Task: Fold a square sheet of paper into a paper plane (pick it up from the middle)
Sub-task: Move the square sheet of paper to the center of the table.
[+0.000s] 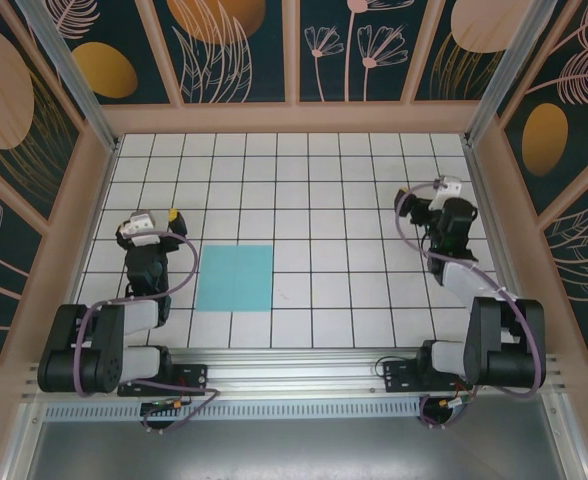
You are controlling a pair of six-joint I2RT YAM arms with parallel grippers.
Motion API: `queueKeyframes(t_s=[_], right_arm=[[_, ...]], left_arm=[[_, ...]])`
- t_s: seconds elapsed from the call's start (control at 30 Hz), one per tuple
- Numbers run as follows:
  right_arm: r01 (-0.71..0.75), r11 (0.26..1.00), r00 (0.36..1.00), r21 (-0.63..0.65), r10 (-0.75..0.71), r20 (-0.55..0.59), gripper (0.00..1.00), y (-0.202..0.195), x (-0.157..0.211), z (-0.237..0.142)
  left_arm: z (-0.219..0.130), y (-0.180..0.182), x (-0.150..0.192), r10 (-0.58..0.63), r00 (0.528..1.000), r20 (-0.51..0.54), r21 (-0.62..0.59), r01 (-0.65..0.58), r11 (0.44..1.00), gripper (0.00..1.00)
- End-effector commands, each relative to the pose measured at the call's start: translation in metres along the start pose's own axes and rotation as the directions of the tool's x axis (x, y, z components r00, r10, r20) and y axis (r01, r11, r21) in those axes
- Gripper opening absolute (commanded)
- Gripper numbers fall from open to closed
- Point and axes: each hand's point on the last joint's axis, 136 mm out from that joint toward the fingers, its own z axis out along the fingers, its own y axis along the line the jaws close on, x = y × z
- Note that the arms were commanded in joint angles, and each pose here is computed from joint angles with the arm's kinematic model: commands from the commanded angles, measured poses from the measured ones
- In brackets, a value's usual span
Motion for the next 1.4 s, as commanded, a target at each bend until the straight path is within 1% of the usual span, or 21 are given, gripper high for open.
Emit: queueKeyframes(t_s=[0.0, 0.07, 0.1, 0.17, 0.2, 0.27, 0.33, 0.43, 0.47, 0.5, 0.53, 0.57, 0.6, 0.7, 0.73, 0.8, 0.87, 0.97, 1.13, 1.27, 1.37], right_arm=[[-0.285, 0.955, 0.914, 0.078, 0.295, -0.278, 0.99, 0.004, 0.033, -0.003], [-0.415, 0.909, 0.822, -0.041, 0.355, -0.446, 0.99, 0.04, 0.052, -0.003], [-0.479, 0.874, 0.772, -0.079, 0.377, -0.512, 0.99, 0.055, 0.062, -0.004], [-0.577, 0.809, 0.67, -0.114, 0.389, -0.633, 0.95, 0.089, 0.086, -0.007], [-0.576, 0.807, 0.654, -0.129, 0.361, -0.665, 0.93, 0.104, 0.095, -0.008], [-0.51, 0.841, 0.665, -0.182, 0.252, -0.703, 0.92, 0.139, 0.112, -0.011], [-0.447, 0.872, 0.673, -0.197, 0.183, -0.717, 0.91, 0.163, 0.128, -0.013], [-0.459, 0.851, 0.637, -0.255, 0.116, -0.762, 0.87, 0.209, 0.144, -0.024], [-0.461, 0.843, 0.636, -0.279, 0.094, -0.766, 0.86, 0.224, 0.147, -0.029], [-0.452, 0.84, 0.64, -0.301, 0.071, -0.765, 0.86, 0.239, 0.153, -0.034], [-0.435, 0.849, 0.646, -0.302, 0.061, -0.761, 0.85, 0.251, 0.159, -0.036], [-0.423, 0.855, 0.649, -0.3, 0.054, -0.759, 0.85, 0.263, 0.162, -0.039], [-0.413, 0.857, 0.654, -0.309, 0.043, -0.756, 0.84, 0.276, 0.164, -0.042], [-0.399, 0.86, 0.636, -0.319, 0.009, -0.772, 0.83, 0.312, 0.176, -0.049], [-0.395, 0.863, 0.623, -0.315, 0.0, -0.782, 0.79, 0.322, 0.184, -0.05], [-0.404, 0.853, 0.604, -0.33, -0.023, -0.797, 0.77, 0.346, 0.194, -0.055], [-0.398, 0.851, 0.586, -0.342, -0.051, -0.809, 0.76, 0.368, 0.207, -0.06], [-0.361, 0.873, 0.559, -0.327, -0.078, -0.825, 0.73, 0.386, 0.225, -0.059], [-0.336, 0.89, 0.518, -0.309, -0.099, -0.85, 0.71, 0.401, 0.25, -0.06], [-0.32, 0.907, 0.481, -0.273, -0.093, -0.872, 0.69, 0.398, 0.268, -0.064], [-0.308, 0.917, 0.459, -0.253, -0.09, -0.884, 0.69, 0.389, 0.28, -0.067]], left_arm=[[-0.006, 0.011, -0.002, -0.068, 0.998, -0.012, -0.058, 0.068, 0.996, 0.99], [-0.01, 0.013, -0.008, -0.124, 0.992, -0.002, -0.068, 0.123, 0.99, 0.99], [-0.012, 0.015, -0.011, -0.148, 0.989, 0.011, -0.076, 0.149, 0.986, 0.99], [-0.016, 0.018, -0.019, -0.188, 0.982, 0.029, -0.089, 0.19, 0.978, 0.99], [-0.016, 0.019, -0.024, -0.201, 0.979, 0.038, -0.094, 0.204, 0.974, 0.99], [-0.014, 0.015, -0.032, -0.202, 0.979, 0.021, -0.085, 0.203, 0.976, 0.99], [-0.012, 0.015, -0.029, -0.264, 0.964, -0.029, -0.108, 0.259, 0.96, 0.99], [-0.016, 0.016, -0.023, -0.346, 0.933, -0.095, -0.14, 0.332, 0.933, 0.99], [-0.02, 0.02, -0.02, -0.372, 0.923, -0.097, -0.167, 0.353, 0.921, 0.99], [-0.027, 0.031, -0.017, -0.41, 0.909, -0.078, -0.228, 0.384, 0.895, 0.99], [-0.036, 0.045, -0.012, -0.456, 0.889, -0.05, -0.302, 0.421, 0.855, 0.99], [-0.042, 0.048, -0.012, -0.459, 0.887, -0.04, -0.313, 0.426, 0.849, 0.99], [-0.046, 0.044, -0.015, -0.437, 0.898, -0.049, -0.275, 0.408, 0.871, 0.99], [-0.048, 0.025, -0.027, -0.481, 0.872, -0.087, -0.179, 0.461, 0.869, 0.99], [-0.047, 0.018, -0.031, -0.477, 0.872, -0.109, -0.153, 0.46, 0.875, 0.99], [-0.044, 0.013, -0.026, -0.492, 0.853, -0.173, -0.173, 0.466, 0.868, 0.99], [-0.041, 0.009, -0.015, -0.473, 0.841, -0.261, -0.196, 0.434, 0.879, 0.99], [-0.04, 0.005, 0.003, -0.467, 0.812, -0.35, -0.227, 0.41, 0.883, 0.99], [-0.048, 0.0, 0.014, -0.477, 0.792, -0.381, -0.202, 0.432, 0.879, 0.99], [-0.052, -0.009, 0.023, -0.482, 0.764, -0.429, -0.175, 0.453, 0.874, 0.99], [-0.055, -0.012, 0.031, -0.489, 0.746, -0.453, -0.171, 0.466, 0.868, 0.99]])
